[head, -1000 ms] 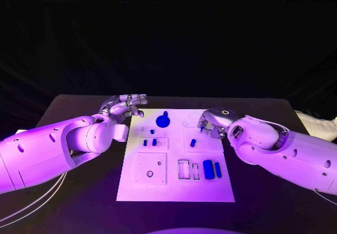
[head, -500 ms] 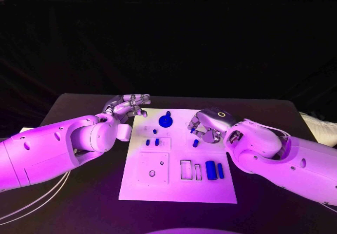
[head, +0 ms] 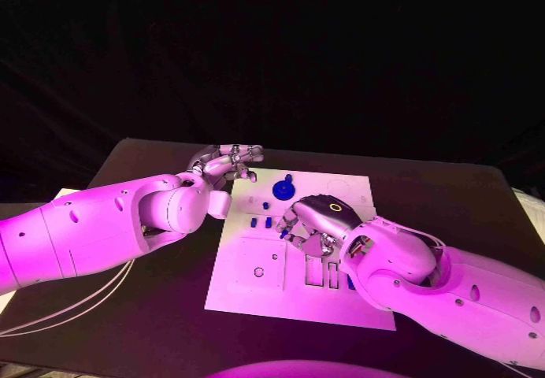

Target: Assemble the parts on the task board

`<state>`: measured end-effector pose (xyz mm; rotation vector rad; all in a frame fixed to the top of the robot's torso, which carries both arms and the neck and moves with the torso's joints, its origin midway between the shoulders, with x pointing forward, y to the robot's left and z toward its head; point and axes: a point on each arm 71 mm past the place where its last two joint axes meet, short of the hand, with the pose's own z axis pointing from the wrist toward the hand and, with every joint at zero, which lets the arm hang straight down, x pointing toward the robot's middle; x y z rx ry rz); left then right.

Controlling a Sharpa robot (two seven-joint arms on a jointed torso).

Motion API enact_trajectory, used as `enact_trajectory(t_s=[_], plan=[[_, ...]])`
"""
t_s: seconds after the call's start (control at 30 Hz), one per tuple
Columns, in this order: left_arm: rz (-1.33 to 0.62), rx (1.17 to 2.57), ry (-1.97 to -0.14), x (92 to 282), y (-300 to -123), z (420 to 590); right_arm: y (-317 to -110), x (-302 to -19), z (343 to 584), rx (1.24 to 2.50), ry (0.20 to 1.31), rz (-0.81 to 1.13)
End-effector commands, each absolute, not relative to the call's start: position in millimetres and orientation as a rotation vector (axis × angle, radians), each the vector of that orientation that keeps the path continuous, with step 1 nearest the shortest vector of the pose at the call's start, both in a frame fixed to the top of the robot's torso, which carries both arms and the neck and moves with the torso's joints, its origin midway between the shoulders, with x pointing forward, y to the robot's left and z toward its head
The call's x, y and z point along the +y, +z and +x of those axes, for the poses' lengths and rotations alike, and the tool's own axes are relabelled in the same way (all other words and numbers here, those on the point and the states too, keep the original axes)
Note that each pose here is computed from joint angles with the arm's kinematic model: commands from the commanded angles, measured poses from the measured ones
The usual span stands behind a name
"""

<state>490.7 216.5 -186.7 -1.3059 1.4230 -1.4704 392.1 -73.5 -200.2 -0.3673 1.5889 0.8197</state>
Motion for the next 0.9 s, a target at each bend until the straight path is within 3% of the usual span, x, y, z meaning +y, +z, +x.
enact_trajectory(t_s=[0.03, 0.23, 0.9], plan=[[-1.287, 1.430, -1.505, 212.8, -185.1, 490.2, -210.1, -67.9, 389.2, 1.631, 0.846, -0.389], [-1.286, 1.432, -1.509, 212.1, -184.9, 489.7, -225.2, -61.1, 385.4, 1.681, 0.858, -0.398], [-1.286, 1.434, -1.511, 211.9, -184.9, 489.6, -237.6, -61.0, 389.1, 1.726, 0.832, -0.409]])
